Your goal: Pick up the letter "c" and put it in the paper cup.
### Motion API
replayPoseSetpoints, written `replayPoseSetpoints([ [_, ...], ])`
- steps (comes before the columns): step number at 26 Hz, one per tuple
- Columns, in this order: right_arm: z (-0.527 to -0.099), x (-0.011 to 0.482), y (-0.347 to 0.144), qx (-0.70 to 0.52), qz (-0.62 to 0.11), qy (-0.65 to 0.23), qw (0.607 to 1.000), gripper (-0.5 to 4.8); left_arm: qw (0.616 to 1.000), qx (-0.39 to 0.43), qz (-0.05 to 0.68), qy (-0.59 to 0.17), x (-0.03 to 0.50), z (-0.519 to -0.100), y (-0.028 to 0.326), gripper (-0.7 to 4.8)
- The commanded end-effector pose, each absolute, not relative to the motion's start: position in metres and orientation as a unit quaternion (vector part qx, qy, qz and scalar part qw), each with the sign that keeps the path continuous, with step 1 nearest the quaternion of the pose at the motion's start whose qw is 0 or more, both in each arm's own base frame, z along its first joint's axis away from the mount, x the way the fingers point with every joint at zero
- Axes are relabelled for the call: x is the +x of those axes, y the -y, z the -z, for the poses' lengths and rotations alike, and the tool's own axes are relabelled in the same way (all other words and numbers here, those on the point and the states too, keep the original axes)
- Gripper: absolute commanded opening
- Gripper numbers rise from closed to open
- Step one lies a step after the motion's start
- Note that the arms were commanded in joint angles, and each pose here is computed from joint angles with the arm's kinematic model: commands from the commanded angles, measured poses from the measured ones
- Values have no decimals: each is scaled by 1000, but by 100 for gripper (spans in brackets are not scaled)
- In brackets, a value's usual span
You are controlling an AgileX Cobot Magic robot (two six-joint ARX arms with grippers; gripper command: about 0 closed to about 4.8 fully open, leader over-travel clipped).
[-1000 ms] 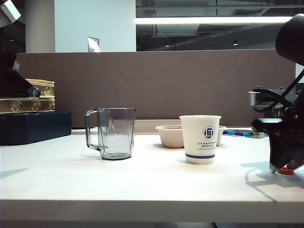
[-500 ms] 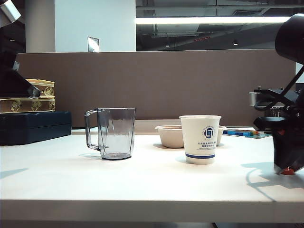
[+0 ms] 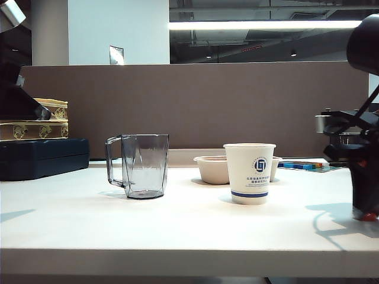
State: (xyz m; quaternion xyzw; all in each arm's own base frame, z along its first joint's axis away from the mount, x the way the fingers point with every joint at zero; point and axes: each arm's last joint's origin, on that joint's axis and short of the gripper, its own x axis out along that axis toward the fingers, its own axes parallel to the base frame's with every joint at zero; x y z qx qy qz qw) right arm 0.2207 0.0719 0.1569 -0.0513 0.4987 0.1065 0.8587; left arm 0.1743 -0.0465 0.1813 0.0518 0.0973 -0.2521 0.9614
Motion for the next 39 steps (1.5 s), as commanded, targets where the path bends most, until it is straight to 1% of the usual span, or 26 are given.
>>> replayPoseSetpoints([
  [1, -161, 217, -71, -53, -106, -500, 858, 103, 962, 51, 255, -87, 175, -185, 47, 3],
  [13, -178, 222, -72, -48, -113, -468, 875, 103, 962, 52, 255, -82, 175, -186, 47, 3],
  [17, -194, 231, -75, -46, -116, -449, 885, 103, 963, 52, 255, -72, 176, -187, 47, 3],
  [20, -217, 239, -78, -50, -123, -432, 892, 104, 963, 52, 255, -71, 176, -188, 47, 3],
  [28, -262, 251, -86, -16, -188, -394, 900, 104, 964, 42, 254, -74, 176, -188, 47, 3],
  [33, -286, 255, -88, -8, -200, -378, 904, 104, 964, 42, 254, -74, 176, -188, 47, 3],
  [34, -292, 255, -89, -3, -212, -375, 902, 104, 963, 42, 254, -74, 176, -188, 47, 3],
  [39, -300, 255, -92, 26, -255, -370, 893, 104, 964, 42, 254, -74, 176, -188, 47, 3],
])
